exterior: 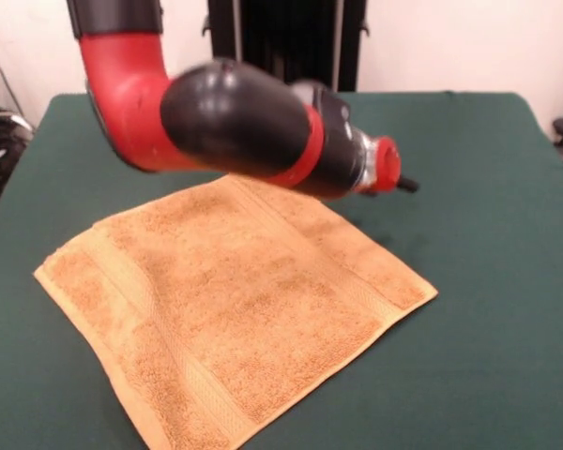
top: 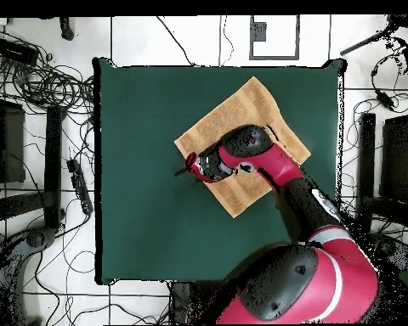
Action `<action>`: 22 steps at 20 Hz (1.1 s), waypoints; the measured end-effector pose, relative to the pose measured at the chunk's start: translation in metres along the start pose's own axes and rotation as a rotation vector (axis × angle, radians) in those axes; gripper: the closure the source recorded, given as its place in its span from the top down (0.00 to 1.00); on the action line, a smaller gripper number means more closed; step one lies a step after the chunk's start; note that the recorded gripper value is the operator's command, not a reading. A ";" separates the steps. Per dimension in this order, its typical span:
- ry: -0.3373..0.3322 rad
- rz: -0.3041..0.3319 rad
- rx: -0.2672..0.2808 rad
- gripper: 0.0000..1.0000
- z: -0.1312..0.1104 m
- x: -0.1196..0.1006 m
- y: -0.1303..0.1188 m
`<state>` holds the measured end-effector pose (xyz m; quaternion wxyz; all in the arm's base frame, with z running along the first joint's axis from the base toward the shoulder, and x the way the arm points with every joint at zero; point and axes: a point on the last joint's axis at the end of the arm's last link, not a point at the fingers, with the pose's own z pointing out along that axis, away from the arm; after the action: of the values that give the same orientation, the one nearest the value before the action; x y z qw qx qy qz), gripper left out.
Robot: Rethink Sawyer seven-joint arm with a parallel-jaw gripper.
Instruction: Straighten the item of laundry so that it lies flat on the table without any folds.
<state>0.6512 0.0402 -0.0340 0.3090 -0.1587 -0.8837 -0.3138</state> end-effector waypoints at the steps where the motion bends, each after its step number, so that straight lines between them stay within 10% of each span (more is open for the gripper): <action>1: 0.006 -0.005 0.012 1.00 -0.008 0.005 0.005; 9: 0.022 -0.015 0.171 1.00 -0.086 0.045 0.025; 22: -0.207 -0.008 0.591 1.00 -0.147 0.039 -0.010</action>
<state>0.6826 -0.0595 0.0768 0.2489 -0.0896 -0.9640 -0.0265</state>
